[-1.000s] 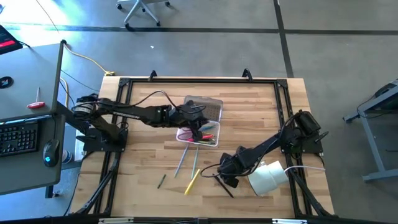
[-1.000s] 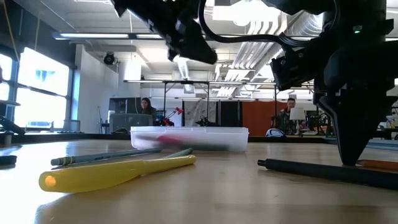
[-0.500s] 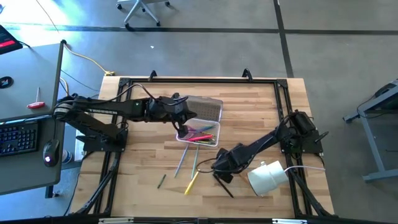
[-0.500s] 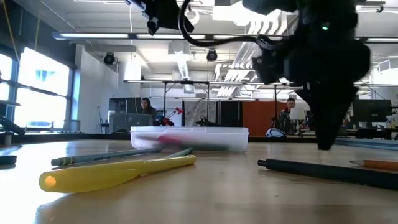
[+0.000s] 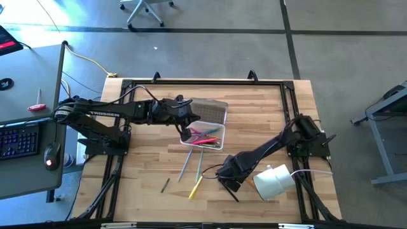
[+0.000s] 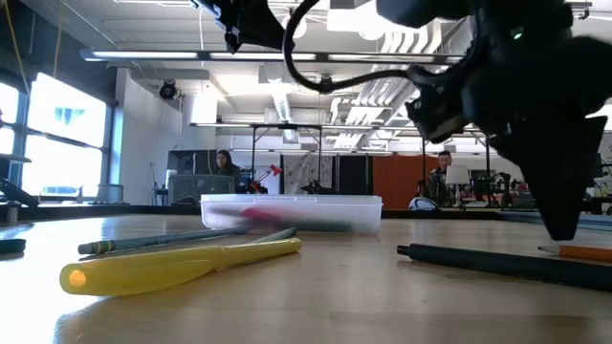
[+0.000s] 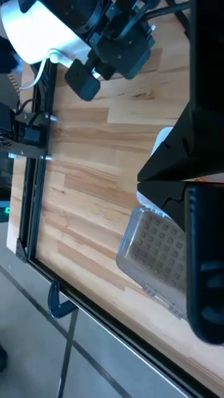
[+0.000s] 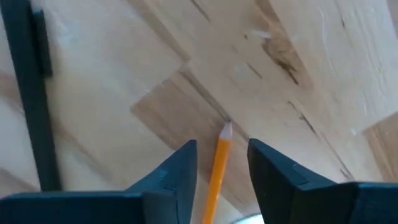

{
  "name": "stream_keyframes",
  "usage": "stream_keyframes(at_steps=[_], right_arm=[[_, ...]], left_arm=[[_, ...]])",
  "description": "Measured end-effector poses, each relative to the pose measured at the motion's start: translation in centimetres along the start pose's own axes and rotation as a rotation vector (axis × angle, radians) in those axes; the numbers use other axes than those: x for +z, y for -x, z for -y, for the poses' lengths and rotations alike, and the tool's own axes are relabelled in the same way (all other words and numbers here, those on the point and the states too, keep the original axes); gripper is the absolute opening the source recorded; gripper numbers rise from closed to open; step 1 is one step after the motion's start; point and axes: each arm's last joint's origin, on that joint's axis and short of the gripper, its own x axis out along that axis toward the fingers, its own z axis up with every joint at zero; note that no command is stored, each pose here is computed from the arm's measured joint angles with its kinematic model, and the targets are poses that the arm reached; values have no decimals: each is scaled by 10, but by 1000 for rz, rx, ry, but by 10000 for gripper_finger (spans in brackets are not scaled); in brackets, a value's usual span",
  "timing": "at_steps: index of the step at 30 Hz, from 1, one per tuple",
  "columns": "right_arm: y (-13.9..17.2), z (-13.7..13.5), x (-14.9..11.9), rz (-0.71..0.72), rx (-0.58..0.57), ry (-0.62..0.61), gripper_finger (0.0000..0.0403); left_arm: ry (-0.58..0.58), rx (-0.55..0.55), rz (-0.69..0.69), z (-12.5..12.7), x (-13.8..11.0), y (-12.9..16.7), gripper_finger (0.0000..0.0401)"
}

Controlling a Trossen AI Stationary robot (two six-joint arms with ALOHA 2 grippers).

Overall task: Pick & place school supplies into a supply box
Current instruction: Put the orange pencil into the black supply box

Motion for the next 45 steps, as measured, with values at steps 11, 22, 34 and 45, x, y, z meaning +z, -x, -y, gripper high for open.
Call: stream_keyframes(at_steps=[11, 22, 34, 45], right_arm=[[-23, -5, 3, -102, -25, -14, 115], [-26, -5, 3, -77, -47, 10, 8], [4, -21, 43, 186, 52, 64, 11], [61, -22, 95, 475, 68, 205, 3]], left_arm=[[-6, 1, 0, 0, 0, 0, 49], [-12, 7, -26, 0, -3, 0, 53], [-39, 74, -50, -4, -5, 8, 53], [5, 53, -206, -12, -18, 45, 53]])
